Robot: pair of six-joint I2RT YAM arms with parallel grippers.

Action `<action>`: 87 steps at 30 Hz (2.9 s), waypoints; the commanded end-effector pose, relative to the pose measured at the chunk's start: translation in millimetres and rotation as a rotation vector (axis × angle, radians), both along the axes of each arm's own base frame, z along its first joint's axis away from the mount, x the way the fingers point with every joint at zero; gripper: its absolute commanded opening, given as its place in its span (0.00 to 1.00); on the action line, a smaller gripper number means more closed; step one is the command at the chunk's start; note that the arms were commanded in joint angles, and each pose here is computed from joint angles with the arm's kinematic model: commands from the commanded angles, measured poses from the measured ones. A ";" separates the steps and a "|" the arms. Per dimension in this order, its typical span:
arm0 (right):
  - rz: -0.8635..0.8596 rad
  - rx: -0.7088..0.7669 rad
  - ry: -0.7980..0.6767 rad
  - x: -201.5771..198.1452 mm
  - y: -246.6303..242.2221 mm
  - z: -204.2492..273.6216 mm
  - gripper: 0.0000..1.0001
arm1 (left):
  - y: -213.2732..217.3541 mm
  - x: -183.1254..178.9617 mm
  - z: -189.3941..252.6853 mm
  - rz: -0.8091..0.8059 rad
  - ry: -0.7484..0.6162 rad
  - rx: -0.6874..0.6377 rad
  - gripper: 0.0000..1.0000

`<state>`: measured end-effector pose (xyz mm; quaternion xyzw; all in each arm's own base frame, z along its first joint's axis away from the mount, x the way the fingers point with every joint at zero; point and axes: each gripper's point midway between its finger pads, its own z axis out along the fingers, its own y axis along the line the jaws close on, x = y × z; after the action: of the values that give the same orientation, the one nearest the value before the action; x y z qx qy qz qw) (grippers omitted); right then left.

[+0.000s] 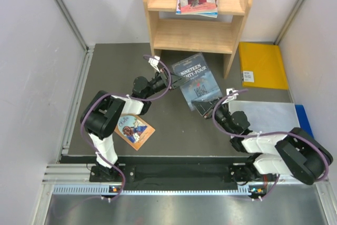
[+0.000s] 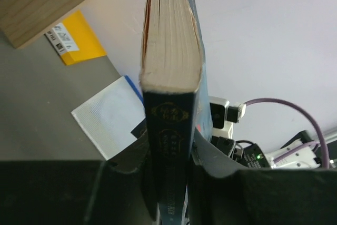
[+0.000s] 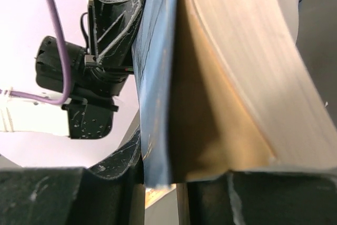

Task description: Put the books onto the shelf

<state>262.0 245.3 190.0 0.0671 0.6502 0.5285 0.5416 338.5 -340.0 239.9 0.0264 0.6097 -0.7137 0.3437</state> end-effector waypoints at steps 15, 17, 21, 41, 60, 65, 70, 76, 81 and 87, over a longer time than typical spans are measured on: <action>-0.157 0.391 -0.495 58.1 -40.4 177.5 0.00 | 50.6 -24.7 38.1 0.050 -0.388 0.371 0.80; -0.142 0.389 -0.495 67.7 -36.1 177.9 0.00 | 57.0 -25.3 30.9 0.078 -0.372 0.400 0.84; -0.126 0.400 -0.501 83.6 -29.9 183.1 0.00 | 67.9 -32.9 31.7 0.116 -0.390 0.455 0.86; -0.120 0.474 -0.406 156.5 -4.1 206.1 0.00 | 90.0 -64.8 0.1 0.149 -0.335 0.518 0.87; -0.563 0.236 0.106 219.1 -52.3 127.4 0.00 | 91.3 -65.3 -18.1 0.138 -0.298 0.548 0.87; -0.574 0.278 0.153 224.6 -53.0 122.3 0.00 | 91.1 -66.2 -19.7 0.133 -0.298 0.553 0.87; -0.551 0.301 0.189 234.5 -46.1 121.8 0.00 | 91.4 -66.9 -22.2 0.131 -0.292 0.557 0.87; -0.514 0.335 0.219 240.7 -41.1 119.5 0.00 | 92.0 -68.2 -21.7 0.131 -0.294 0.557 0.87; -0.505 0.380 0.216 240.9 -49.0 119.8 0.00 | 91.7 -69.4 -22.6 0.126 -0.290 0.554 0.87; -0.482 0.426 0.199 245.2 -57.6 123.1 0.00 | 91.6 -70.9 -25.0 0.124 -0.283 0.547 0.86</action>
<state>491.6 210.5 263.0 0.3824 0.6149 0.4481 0.5243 269.3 -248.4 206.0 0.1707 0.7414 -0.4859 0.4303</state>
